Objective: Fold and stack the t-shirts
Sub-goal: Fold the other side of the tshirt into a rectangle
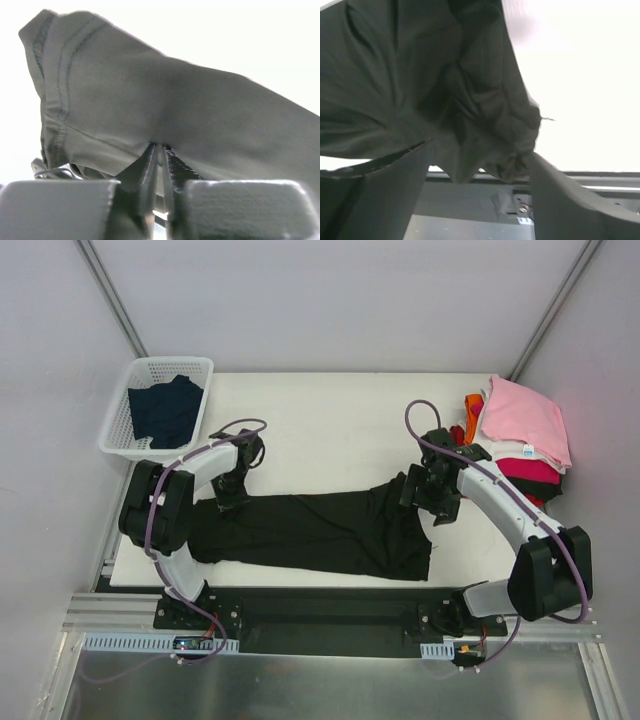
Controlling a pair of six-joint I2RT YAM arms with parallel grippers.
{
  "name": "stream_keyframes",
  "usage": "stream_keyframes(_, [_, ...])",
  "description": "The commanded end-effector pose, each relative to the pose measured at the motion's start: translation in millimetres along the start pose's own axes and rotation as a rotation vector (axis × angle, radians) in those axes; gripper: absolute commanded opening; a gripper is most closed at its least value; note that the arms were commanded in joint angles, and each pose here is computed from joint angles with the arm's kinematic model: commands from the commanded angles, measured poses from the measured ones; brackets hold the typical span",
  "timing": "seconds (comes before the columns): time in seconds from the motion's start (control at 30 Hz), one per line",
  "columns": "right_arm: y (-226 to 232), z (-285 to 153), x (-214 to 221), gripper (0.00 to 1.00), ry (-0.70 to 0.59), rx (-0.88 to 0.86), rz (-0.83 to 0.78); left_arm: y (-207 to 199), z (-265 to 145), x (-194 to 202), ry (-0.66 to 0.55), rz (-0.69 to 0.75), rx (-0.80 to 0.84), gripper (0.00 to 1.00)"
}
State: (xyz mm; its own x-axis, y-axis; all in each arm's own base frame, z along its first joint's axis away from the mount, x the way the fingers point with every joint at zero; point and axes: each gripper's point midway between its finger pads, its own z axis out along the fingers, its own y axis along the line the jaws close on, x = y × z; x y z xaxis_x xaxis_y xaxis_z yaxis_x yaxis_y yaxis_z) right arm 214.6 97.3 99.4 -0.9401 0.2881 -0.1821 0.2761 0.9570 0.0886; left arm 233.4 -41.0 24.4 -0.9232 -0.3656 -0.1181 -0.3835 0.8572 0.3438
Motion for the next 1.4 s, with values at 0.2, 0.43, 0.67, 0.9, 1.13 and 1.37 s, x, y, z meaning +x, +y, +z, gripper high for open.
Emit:
stream_keyframes(0.2, [50.1,17.9,-44.0,0.71,0.016,-0.103,-0.02,-21.2,-73.6,-33.5,-0.158,-0.024,0.239,0.73])
stream_keyframes(0.43, [68.5,25.2,-50.8,0.63,0.03,-0.109,-0.048,-32.4,-75.7,-11.3,-0.147,0.02,0.256,0.73])
stream_keyframes(0.67, [64.6,36.8,-42.9,0.43,0.039,-0.067,-0.061,-45.6,-69.3,10.5,-0.118,0.076,0.247,0.73])
stream_keyframes(0.9, [54.6,31.7,-43.6,0.01,0.004,-0.018,-0.055,-57.6,-69.9,22.5,-0.105,0.101,0.256,0.73])
stream_keyframes(1.13, [27.9,-4.8,-33.1,0.01,-0.039,0.054,-0.049,-64.4,-71.3,27.9,-0.102,0.121,0.259,0.73])
stream_keyframes(1.37, [-15.1,-33.6,-2.7,0.01,-0.028,0.169,-0.065,-69.4,-73.5,35.0,-0.098,0.134,0.265,0.73])
